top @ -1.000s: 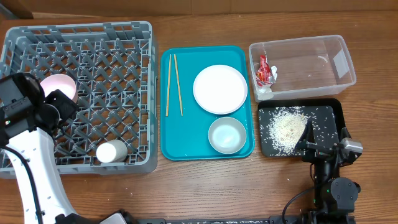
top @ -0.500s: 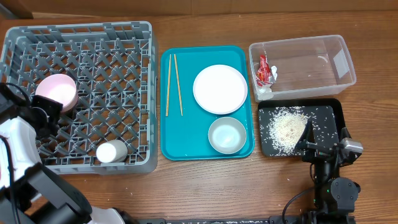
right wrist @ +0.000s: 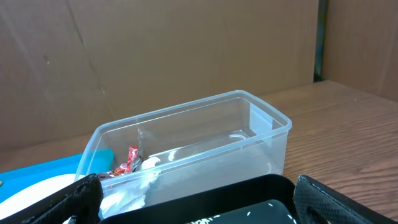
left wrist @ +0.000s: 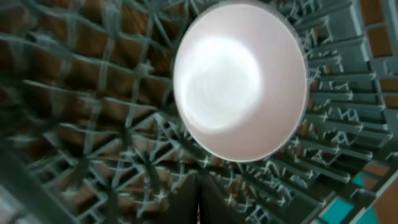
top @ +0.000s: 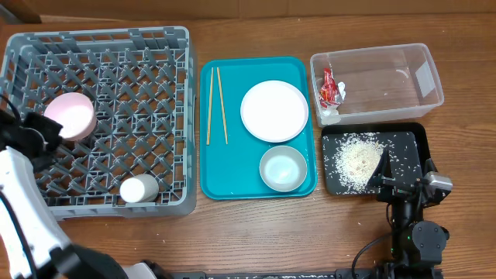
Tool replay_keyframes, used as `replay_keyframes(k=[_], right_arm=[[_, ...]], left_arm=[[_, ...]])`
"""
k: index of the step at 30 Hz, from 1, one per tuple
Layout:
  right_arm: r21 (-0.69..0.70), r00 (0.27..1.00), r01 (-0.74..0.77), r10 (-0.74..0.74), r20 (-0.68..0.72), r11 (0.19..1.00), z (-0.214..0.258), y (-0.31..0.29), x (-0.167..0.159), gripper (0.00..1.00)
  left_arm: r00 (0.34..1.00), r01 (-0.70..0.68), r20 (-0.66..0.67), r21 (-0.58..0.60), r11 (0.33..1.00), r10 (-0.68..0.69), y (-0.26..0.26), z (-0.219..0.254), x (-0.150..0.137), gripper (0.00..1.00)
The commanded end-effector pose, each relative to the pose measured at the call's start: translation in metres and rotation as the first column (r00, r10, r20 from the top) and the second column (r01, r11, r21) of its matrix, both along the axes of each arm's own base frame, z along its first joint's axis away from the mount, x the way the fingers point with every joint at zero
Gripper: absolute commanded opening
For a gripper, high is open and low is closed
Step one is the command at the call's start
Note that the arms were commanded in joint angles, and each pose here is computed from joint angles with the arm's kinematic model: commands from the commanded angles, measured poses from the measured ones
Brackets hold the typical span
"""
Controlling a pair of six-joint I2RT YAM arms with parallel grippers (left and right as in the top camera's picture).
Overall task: Sort waste into correct bins and load items into the dishwasher
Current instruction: 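Lower the pink bowl into the rack and open the left gripper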
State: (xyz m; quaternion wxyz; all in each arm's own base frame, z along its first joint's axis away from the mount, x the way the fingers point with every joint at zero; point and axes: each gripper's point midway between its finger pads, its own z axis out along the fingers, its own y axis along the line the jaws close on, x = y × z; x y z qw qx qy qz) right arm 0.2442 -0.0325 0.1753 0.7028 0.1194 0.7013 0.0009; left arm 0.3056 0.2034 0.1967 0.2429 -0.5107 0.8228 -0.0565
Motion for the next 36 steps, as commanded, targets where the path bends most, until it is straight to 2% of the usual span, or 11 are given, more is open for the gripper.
replay_keyframes(k=[1,4,5,7,8,10,15,21,25,30,36], right_arm=[[0.002,1.000,0.010,-0.010,0.008,1.000,-0.001,-0.002,0.000,1.00],[0.002,1.000,0.010,-0.010,0.008,1.000,-0.001,-0.002,0.000,1.00],[0.002,1.000,0.010,-0.010,0.008,1.000,-0.001,-0.002,0.000,1.00],[0.002,1.000,0.010,-0.010,0.008,1.000,-0.001,-0.002,0.000,1.00],[0.002,1.000,0.010,-0.010,0.008,1.000,-0.001,-0.002,0.000,1.00],[0.002,1.000,0.010,-0.010,0.008,1.000,-0.001,-0.002,0.000,1.00],[0.002,1.000,0.010,-0.010,0.008,1.000,-0.001,-0.002,0.000,1.00],[0.002,1.000,0.010,-0.010,0.008,1.000,-0.001,-0.002,0.000,1.00],[0.002,1.000,0.010,-0.010,0.008,1.000,-0.001,-0.002,0.000,1.00],[0.002,1.000,0.010,-0.010,0.008,1.000,-0.001,-0.002,0.000,1.00],[0.002,1.000,0.010,-0.010,0.008,1.000,-0.001,-0.002,0.000,1.00]], left_arm=[[0.992,0.056,-0.127,0.267,0.962,-0.023,0.010,0.043,-0.017,0.04],[0.973,0.105,-0.232,0.369,0.924,-0.018,0.002,0.050,-0.021,0.04],[0.970,0.115,-0.243,0.384,0.916,-0.019,-0.001,0.050,-0.019,0.10],[0.975,0.089,-0.222,0.379,0.921,-0.003,-0.005,0.049,-0.013,0.42],[0.979,0.069,-0.205,0.382,0.922,0.012,-0.002,0.050,-0.011,0.50],[0.985,0.024,-0.170,0.381,0.924,0.044,0.007,0.051,-0.008,0.55],[0.992,0.002,-0.122,0.296,0.955,0.036,0.028,0.034,0.002,0.52],[0.975,0.049,-0.222,0.159,0.986,-0.012,0.043,-0.027,0.009,0.48],[0.964,0.057,-0.267,0.126,0.990,-0.021,0.049,-0.056,0.016,0.48],[0.972,0.085,-0.225,0.095,0.992,-0.061,0.049,-0.068,0.033,0.45],[0.970,0.113,-0.228,0.100,0.989,-0.088,0.049,-0.069,0.035,0.27]])
